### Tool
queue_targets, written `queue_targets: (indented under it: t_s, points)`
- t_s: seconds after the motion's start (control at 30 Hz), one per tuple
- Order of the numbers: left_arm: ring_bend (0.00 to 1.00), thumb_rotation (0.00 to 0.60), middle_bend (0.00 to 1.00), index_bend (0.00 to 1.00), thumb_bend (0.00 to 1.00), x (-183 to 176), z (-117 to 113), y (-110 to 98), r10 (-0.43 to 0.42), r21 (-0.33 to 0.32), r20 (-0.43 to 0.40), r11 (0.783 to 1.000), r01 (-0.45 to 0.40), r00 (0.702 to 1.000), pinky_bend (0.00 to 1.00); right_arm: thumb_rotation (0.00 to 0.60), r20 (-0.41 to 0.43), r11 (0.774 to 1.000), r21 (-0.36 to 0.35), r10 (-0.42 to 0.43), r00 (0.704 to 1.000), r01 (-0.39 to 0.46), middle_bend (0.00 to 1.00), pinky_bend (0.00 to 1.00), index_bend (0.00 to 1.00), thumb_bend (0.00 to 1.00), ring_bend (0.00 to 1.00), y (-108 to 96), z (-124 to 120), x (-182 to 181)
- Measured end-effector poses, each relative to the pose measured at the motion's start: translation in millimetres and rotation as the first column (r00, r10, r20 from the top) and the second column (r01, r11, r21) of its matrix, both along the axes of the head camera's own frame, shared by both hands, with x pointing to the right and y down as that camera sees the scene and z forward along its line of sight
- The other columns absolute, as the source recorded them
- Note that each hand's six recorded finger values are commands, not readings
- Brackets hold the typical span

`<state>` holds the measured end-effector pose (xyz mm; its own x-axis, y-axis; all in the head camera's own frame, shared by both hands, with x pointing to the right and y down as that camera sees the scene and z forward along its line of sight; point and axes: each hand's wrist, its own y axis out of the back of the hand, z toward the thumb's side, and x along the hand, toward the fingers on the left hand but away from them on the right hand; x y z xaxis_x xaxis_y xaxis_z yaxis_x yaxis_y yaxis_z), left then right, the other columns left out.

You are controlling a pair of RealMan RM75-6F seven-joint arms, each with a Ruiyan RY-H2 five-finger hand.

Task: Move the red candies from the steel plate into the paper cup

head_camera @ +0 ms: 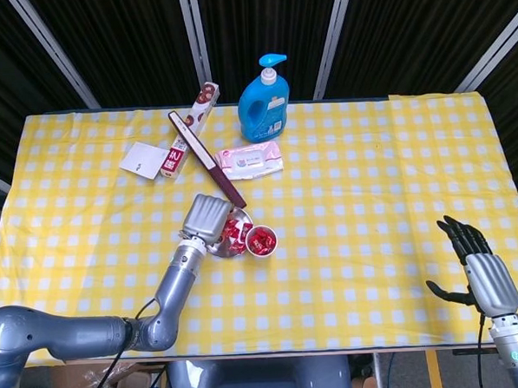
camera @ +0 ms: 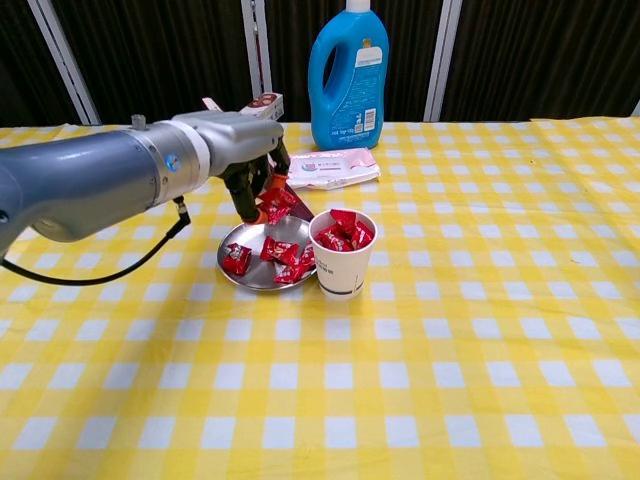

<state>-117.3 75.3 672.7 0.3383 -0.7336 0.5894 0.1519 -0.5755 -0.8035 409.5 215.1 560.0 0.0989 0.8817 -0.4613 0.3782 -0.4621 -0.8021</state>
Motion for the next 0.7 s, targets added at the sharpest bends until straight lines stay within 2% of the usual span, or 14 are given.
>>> queue_targets:
  t_s: [0.17,0.33,0.53,0.7]
  points:
    - [0.93,0.6,0.67,0.55,0.37,16,-19,1,0.021,0.025,-0.069,1.0,-0.019,0.997,0.97,0.6,-0.003,1.0,0.002,-0.001,1.0,0.001,0.0,0.0,0.0,0.28,0.0,0,0,0]
    - [0.93,0.6,0.67,0.55,0.37,35,-30,10,0.06,0.026,-0.122,0.998,-0.057,0.991,0.97,0.6,-0.004,1.0,0.003,0.0,1.0,0.0,0.0,0.0,0.0,0.28,0.0,0,0,0]
    - [0.93,0.6,0.66,0.54,0.37,55,-30,26,0.091,-0.002,-0.153,0.996,-0.093,0.984,0.97,0.6,-0.002,1.0,0.005,0.001,1.0,0.0,0.0,0.0,0.0,0.28,0.0,0,-1,0]
    - [0.93,0.6,0.64,0.52,0.37,62,-25,35,0.112,-0.02,-0.135,0.993,-0.116,0.984,0.97,0.6,0.002,1.0,0.005,0.001,1.0,-0.001,0.0,0.0,0.0,0.28,0.0,0,-1,0]
